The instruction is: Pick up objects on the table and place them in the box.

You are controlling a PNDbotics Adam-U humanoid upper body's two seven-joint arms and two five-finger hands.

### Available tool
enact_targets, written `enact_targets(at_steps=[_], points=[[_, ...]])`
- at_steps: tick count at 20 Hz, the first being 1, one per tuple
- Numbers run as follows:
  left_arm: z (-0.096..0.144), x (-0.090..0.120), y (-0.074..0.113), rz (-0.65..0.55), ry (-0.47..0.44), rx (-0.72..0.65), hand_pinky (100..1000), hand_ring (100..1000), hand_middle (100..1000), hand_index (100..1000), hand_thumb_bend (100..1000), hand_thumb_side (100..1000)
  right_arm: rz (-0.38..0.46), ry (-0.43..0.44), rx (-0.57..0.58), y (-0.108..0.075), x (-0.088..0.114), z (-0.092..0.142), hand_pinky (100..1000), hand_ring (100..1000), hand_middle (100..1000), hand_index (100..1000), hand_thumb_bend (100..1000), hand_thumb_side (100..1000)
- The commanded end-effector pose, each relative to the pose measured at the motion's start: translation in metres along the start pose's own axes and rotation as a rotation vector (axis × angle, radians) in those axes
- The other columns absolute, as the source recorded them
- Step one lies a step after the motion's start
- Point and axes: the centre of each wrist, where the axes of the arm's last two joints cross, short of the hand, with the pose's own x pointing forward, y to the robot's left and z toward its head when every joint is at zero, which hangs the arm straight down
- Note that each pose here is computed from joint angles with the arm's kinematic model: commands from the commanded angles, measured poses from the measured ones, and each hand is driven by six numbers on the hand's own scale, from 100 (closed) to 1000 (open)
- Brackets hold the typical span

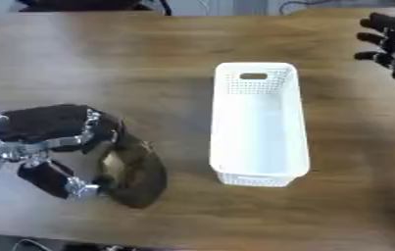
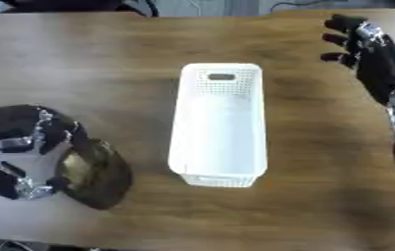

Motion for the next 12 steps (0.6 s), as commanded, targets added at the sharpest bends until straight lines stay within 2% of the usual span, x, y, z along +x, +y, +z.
enact_targets(at_steps=[1, 12], points=[[0.0083, 0.0061, 0.0174, -0.053, -0.049, -0.089, 657, 329, 686, 815, 245, 403, 0.033, -0.010, 0.001, -0.0064, 0.0088, -0.0007, 825, 975, 982, 1000, 100, 1000], [0.0085, 0.0110, 0.0234, -0.042, -0.065, -0.089, 655, 322, 675, 808, 247, 393, 0.038, -0.011, 0.004, -0.0071, 0.0089, -0.0010, 826, 975, 982, 1000, 100, 1000]])
